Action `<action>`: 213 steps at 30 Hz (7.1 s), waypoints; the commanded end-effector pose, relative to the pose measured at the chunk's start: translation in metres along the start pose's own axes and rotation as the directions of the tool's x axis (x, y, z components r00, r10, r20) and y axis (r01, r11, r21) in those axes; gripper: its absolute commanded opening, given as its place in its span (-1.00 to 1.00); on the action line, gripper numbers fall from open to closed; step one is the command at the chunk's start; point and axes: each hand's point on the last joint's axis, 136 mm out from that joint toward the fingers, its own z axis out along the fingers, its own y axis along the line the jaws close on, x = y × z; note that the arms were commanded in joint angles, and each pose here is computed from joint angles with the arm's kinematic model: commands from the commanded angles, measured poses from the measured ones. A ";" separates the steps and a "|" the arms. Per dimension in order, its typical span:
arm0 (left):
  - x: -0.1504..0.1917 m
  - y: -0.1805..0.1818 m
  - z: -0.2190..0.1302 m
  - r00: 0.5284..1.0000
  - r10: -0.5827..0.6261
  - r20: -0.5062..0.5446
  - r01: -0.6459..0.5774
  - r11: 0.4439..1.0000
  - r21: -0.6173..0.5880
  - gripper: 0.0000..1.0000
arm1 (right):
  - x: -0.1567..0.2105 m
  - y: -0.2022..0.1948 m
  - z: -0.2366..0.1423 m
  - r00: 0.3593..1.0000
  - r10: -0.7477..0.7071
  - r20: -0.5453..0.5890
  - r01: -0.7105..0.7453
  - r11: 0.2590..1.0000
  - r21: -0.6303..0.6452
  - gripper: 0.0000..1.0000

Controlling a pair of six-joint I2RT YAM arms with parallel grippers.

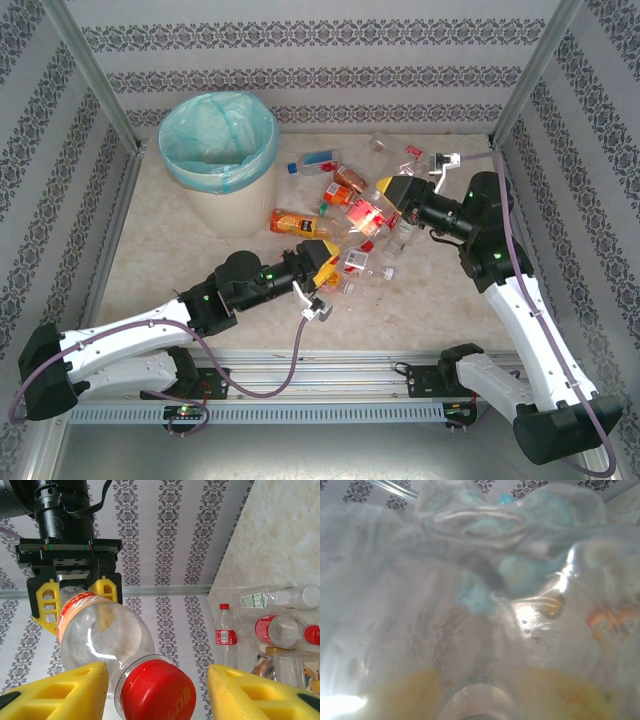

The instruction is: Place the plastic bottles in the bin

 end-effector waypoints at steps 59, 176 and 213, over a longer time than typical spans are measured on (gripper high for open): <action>0.091 0.106 -0.057 0.278 -0.955 -0.101 0.747 0.281 -0.603 -1.00 | 0.010 -0.083 -0.024 0.998 0.002 0.062 -0.016 0.973 0.230 0.92; 0.070 0.075 -0.094 -0.504 -0.833 0.227 0.836 -0.537 -0.115 -0.44 | 0.187 0.002 0.028 0.527 -0.801 -0.284 0.804 0.578 -0.138 0.87; 0.380 0.135 -0.117 -0.232 -0.973 0.021 0.418 -0.119 -0.901 -0.83 | 0.144 -0.020 0.024 0.562 -0.775 -0.288 0.825 0.548 0.135 0.95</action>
